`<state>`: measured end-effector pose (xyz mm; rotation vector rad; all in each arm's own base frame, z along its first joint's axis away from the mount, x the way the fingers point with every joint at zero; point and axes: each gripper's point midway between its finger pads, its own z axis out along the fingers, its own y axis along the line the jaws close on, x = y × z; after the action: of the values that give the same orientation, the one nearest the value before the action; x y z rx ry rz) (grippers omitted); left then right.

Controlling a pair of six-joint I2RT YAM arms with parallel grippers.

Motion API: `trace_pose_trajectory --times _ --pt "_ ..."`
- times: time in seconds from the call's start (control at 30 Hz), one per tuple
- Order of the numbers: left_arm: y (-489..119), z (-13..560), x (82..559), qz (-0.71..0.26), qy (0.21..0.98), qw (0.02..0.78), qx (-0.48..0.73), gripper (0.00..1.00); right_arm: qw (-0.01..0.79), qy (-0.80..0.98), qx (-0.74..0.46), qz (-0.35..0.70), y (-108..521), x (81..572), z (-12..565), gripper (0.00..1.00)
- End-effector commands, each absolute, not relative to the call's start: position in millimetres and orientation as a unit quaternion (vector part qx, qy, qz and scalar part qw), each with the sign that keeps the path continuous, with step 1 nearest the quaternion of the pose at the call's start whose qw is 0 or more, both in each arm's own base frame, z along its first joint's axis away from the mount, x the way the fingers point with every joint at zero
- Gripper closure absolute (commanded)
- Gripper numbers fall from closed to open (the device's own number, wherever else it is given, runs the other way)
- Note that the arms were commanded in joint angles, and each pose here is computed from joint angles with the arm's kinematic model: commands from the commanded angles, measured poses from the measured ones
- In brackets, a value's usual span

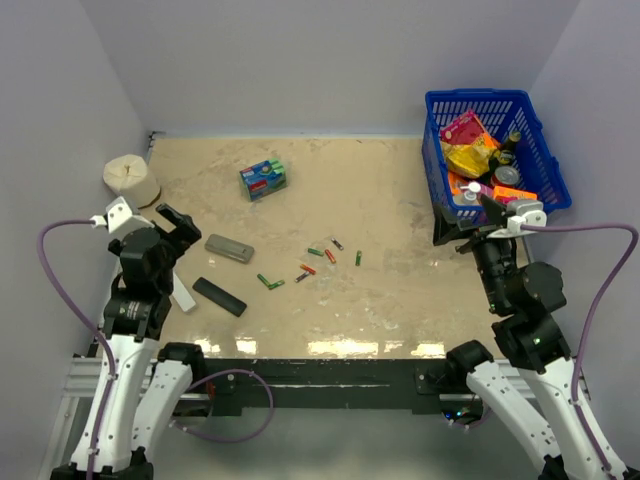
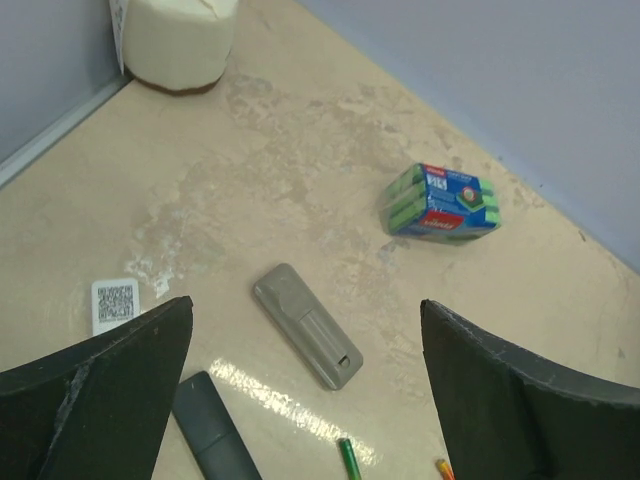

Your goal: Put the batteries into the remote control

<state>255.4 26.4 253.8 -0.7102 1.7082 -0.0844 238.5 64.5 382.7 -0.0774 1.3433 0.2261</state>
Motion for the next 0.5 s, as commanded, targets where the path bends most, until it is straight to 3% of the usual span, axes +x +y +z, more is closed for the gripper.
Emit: trace_pose_trajectory --times 0.0,0.27,0.47 --pt "23 249 259 -0.044 0.746 0.577 -0.329 0.00 0.784 0.613 -0.029 0.096 59 235 392 0.02" --pt "10 201 264 -0.034 0.811 0.493 -0.314 0.00 0.774 0.621 -0.033 0.117 67 235 383 0.02" --pt "-6 120 255 -0.014 0.884 0.323 -0.338 0.00 0.766 0.624 -0.044 0.146 79 237 378 0.02"
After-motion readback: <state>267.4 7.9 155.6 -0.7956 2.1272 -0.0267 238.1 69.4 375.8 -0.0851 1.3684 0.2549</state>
